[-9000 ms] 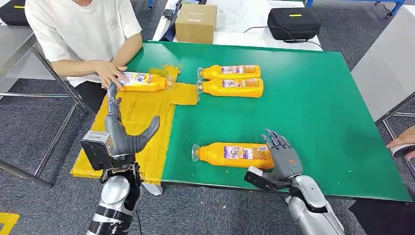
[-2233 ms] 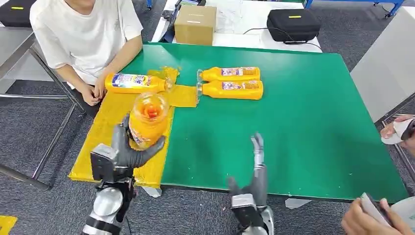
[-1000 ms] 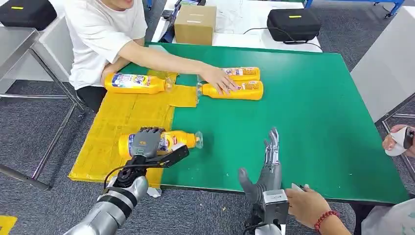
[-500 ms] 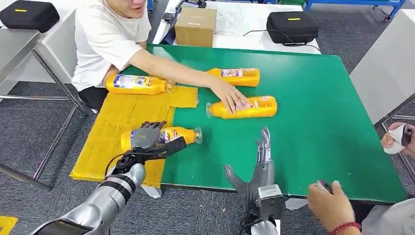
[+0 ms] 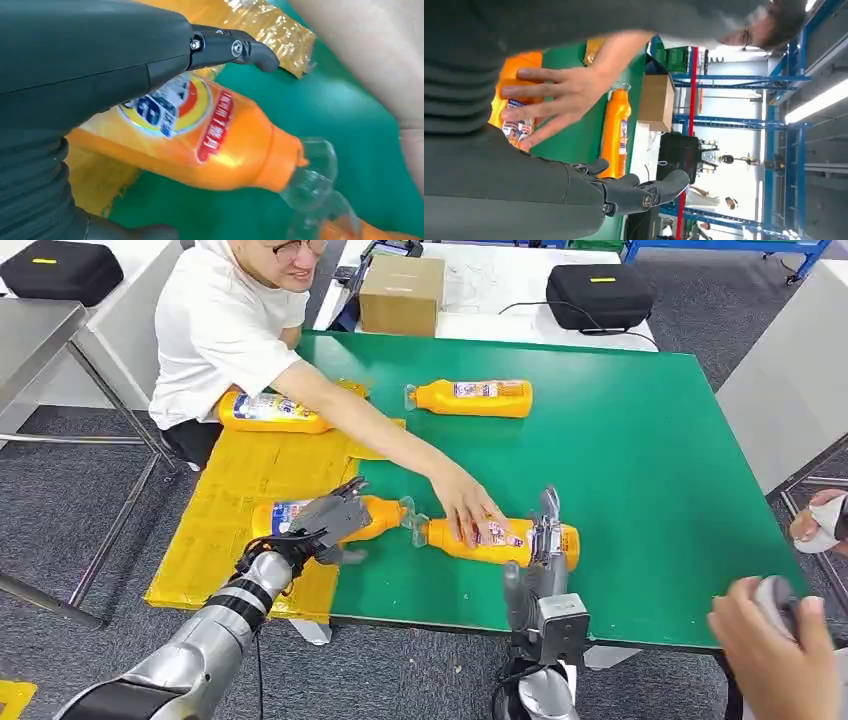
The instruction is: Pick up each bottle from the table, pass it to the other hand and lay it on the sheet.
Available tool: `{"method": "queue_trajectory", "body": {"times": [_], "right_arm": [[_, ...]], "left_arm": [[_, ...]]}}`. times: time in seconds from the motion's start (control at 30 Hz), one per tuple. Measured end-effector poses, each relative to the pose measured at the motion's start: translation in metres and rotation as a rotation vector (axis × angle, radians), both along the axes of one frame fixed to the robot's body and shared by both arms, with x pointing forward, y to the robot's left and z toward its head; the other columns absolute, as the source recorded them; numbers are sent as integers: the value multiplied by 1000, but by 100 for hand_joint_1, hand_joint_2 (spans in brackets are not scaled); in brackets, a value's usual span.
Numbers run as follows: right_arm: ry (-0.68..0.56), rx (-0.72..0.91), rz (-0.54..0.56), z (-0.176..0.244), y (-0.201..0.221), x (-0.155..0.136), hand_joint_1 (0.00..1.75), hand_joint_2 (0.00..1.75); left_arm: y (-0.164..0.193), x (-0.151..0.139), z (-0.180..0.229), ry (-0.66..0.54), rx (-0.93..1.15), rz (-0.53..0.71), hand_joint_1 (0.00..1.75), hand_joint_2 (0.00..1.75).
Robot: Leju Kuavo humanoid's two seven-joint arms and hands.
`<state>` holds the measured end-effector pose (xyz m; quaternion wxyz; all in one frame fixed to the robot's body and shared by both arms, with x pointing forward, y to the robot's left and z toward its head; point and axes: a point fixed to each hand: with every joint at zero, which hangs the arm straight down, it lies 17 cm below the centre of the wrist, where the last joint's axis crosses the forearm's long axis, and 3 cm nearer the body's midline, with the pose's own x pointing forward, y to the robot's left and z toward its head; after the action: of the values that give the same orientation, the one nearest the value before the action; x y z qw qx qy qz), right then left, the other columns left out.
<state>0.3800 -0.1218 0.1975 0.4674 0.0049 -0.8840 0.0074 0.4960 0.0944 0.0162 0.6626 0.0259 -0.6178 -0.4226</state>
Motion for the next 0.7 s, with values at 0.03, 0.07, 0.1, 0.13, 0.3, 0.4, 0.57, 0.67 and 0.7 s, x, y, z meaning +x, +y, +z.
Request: {"method": "queue_trajectory", "body": {"times": [0.03,0.07,0.1,0.13,0.3,0.4,0.57,0.67,0.7], "right_arm": [[1,1,1,0,0,0,0,0],[2,0,1,-1,0,1,0,0],[2,0,1,0,0,2,0,0],[0,-2,0,0,-1,3,0,0],[-3,-19,-23,-1,-7,4,0,0],[-2,-21,-26,-2,-9,4,0,0],[-2,-24,-30,-2,-10,4,0,0],[-16,-65,-74,-2,-15,3,0,175],[-25,-87,-97,-2,-17,2,0,175]], "left_arm": [[-2,-1,3,3,-27,-5,0,175],[-4,-2,6,3,-56,-6,0,175],[-6,-1,12,-11,-89,-1,0,175],[-6,-1,19,-35,-115,9,0,175],[-21,-1,62,-162,-242,55,0,175],[-26,-3,76,-197,-260,51,0,175],[-29,-3,88,-227,-277,49,0,175],[-27,-6,113,-278,-413,88,0,175],[-25,-9,127,-306,-487,114,0,175]]}}
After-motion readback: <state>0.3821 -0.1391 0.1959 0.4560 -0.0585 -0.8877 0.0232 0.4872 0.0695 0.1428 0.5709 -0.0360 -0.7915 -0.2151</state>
